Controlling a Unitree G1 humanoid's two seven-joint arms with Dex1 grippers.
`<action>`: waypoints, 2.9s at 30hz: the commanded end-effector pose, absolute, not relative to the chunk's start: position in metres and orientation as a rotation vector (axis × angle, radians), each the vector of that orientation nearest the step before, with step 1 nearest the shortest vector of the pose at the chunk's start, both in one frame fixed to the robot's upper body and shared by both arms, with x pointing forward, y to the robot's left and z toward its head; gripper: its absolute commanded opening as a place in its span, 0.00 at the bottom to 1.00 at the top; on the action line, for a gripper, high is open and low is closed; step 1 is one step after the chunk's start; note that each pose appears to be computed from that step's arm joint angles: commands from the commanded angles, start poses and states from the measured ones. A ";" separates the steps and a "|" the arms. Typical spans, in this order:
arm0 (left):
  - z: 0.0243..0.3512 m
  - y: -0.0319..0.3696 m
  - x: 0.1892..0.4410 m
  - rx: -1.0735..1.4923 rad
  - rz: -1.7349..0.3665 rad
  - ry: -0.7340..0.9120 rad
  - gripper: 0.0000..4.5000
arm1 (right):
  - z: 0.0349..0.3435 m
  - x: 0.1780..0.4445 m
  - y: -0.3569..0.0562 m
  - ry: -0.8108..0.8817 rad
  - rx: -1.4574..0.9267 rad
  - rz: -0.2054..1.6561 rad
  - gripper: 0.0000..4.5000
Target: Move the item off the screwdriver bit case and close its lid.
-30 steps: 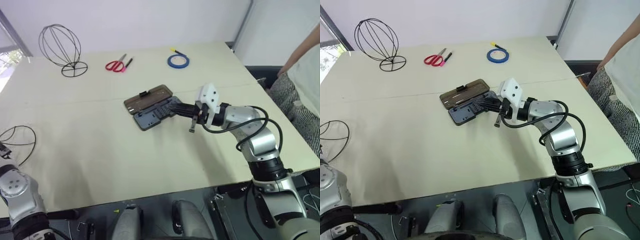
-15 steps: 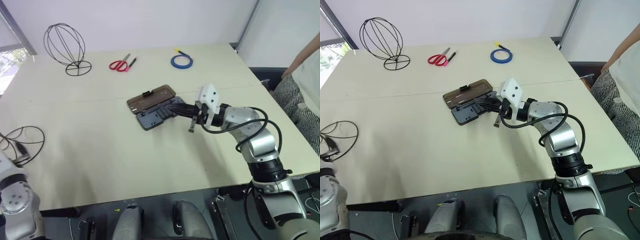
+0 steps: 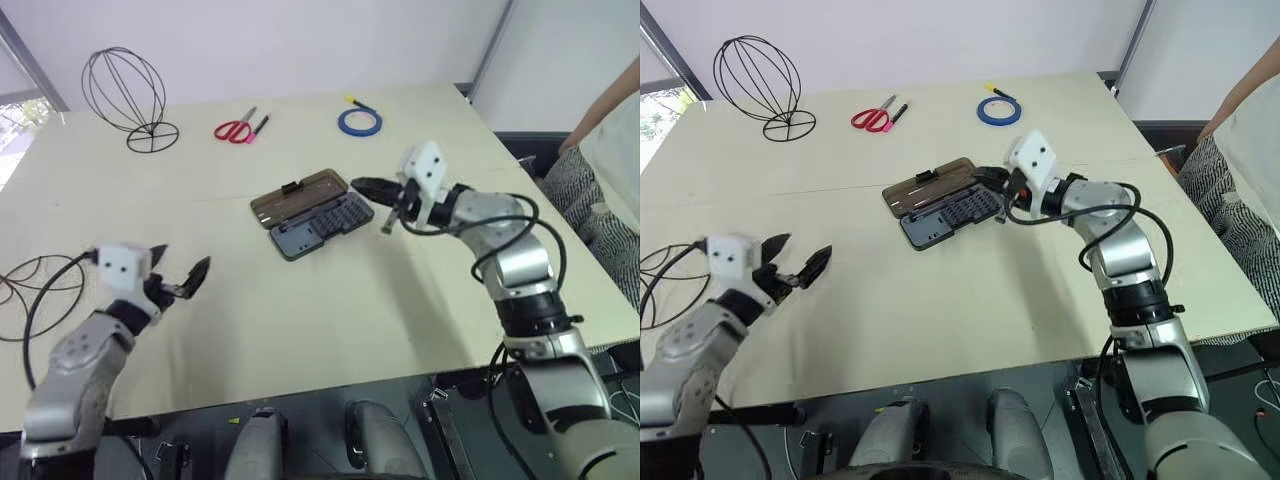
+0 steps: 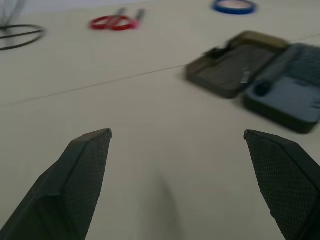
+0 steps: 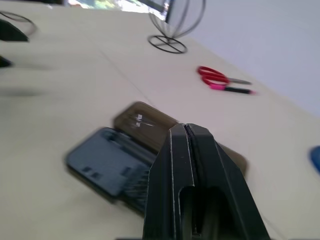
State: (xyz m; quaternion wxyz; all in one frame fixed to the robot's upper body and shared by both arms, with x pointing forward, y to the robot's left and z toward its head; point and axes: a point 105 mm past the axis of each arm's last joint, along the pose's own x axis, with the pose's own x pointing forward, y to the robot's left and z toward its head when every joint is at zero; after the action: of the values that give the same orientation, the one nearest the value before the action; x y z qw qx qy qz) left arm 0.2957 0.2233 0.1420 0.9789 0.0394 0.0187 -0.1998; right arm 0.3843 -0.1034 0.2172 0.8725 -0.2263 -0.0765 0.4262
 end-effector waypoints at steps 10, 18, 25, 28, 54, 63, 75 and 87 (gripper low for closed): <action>0.157 0.160 0.307 0.102 -0.726 0.033 1.00 | 0.221 0.440 -0.103 -0.097 -0.565 0.773 0.99; 0.148 0.139 0.306 0.100 -0.787 0.044 1.00 | 0.216 0.475 -0.098 0.108 -0.597 0.600 0.99; 0.144 0.130 0.311 0.116 -0.797 0.036 1.00 | 0.212 0.483 -0.089 0.188 -0.570 0.463 0.99; 0.148 0.135 0.315 0.122 -0.753 0.013 1.00 | 0.207 0.483 -0.082 0.184 -0.525 0.456 0.99; 0.164 0.177 0.384 0.214 -0.497 -0.047 1.00 | 0.207 0.362 -0.091 -0.127 -0.586 0.827 1.00; 0.154 0.178 0.449 0.226 -0.344 0.115 1.00 | 0.215 0.344 -0.070 -0.219 -0.580 0.772 1.00; 0.127 0.153 0.460 0.133 -0.294 0.324 1.00 | 0.213 0.342 -0.073 -0.227 -0.570 0.707 1.00; 0.104 0.151 0.437 0.012 -0.155 0.472 0.58 | 0.215 0.346 -0.073 -0.236 -0.575 0.700 1.00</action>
State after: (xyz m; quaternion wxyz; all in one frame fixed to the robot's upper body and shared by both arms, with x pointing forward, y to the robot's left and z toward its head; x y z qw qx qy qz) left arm 0.4427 0.1472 0.1124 0.9734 0.0146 0.2116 -0.0864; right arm 0.3488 -0.0757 0.1980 0.8963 -0.2744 -0.0800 0.3391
